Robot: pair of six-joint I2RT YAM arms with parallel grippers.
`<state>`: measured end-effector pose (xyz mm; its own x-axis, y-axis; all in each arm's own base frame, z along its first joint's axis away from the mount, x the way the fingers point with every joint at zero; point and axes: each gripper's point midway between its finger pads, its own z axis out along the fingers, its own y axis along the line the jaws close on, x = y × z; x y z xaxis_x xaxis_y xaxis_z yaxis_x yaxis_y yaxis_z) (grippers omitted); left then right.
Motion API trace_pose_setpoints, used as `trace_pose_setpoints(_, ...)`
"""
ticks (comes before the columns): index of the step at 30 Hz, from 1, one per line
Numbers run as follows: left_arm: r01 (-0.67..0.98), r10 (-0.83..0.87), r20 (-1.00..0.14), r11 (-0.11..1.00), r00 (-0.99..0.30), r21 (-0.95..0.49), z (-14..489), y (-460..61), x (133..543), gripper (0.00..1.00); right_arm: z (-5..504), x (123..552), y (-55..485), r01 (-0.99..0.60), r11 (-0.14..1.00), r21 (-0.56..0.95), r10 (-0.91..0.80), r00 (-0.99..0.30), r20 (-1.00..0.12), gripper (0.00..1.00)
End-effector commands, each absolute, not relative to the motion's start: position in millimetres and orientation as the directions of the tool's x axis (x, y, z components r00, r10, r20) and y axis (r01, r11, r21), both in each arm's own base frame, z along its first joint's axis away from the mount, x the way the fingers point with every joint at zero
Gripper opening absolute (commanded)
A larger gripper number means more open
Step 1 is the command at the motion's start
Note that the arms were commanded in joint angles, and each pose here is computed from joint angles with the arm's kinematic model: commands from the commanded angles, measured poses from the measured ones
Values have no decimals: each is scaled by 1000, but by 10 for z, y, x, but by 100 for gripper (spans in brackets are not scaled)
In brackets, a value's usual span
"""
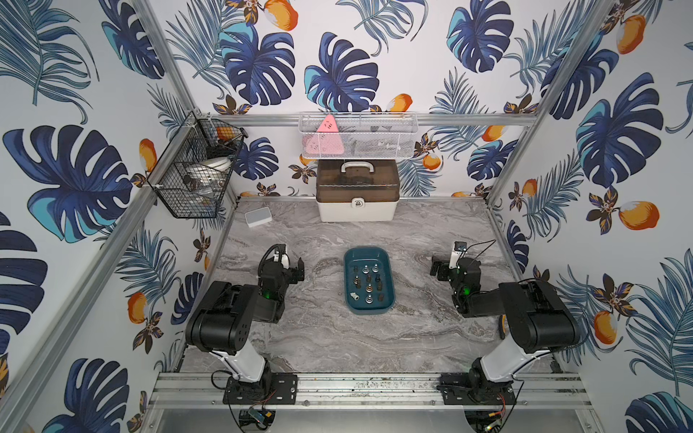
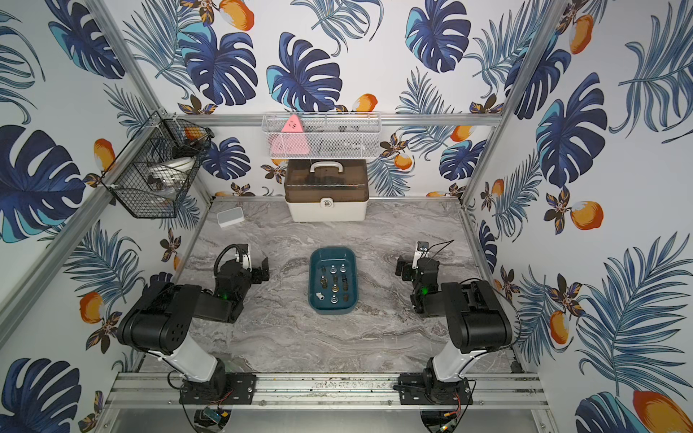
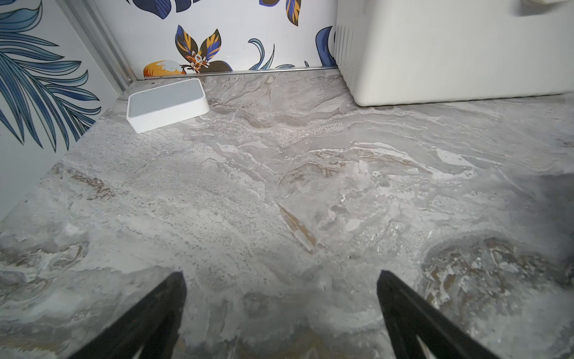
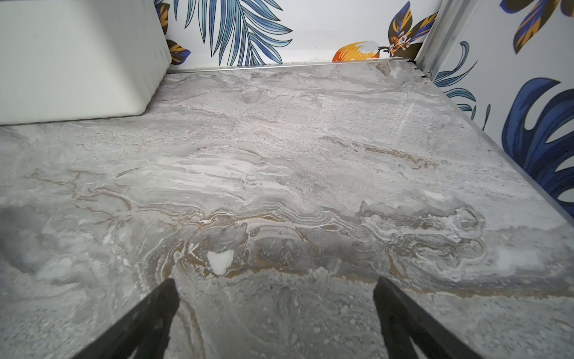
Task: Put the chess pieces into the storage box
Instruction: Reset both arms
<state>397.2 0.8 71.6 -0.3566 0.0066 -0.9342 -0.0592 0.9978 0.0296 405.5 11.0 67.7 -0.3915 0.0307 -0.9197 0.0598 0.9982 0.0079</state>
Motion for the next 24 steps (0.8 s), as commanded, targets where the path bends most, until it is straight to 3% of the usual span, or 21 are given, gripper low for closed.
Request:
trace_pose_setpoints(1, -44, 4, -939, 999, -344, 21, 758, -19, 3998, 99, 680, 4084, 160, 39, 999, 20, 34, -397, -917, 100)
trace_pose_setpoints(14, -57, 2, -942, 998, -336, 22, 763, 3, 3977, 99, 689, 4072, 185, 23, 1000, 22, 29, -390, -920, 100)
trace_pose_setpoints(20, -49, -3, -991, 999, -133, 3, 975, -1, 3626, 99, 903, 3724, -64, 156, 985, 67, 96, -184, -978, 100)
trace_pose_setpoints(24, -121, -22, -956, 993, -292, 14, 812, 105, 3895, 99, 732, 3952, 19, 127, 991, 32, 75, -350, -934, 100)
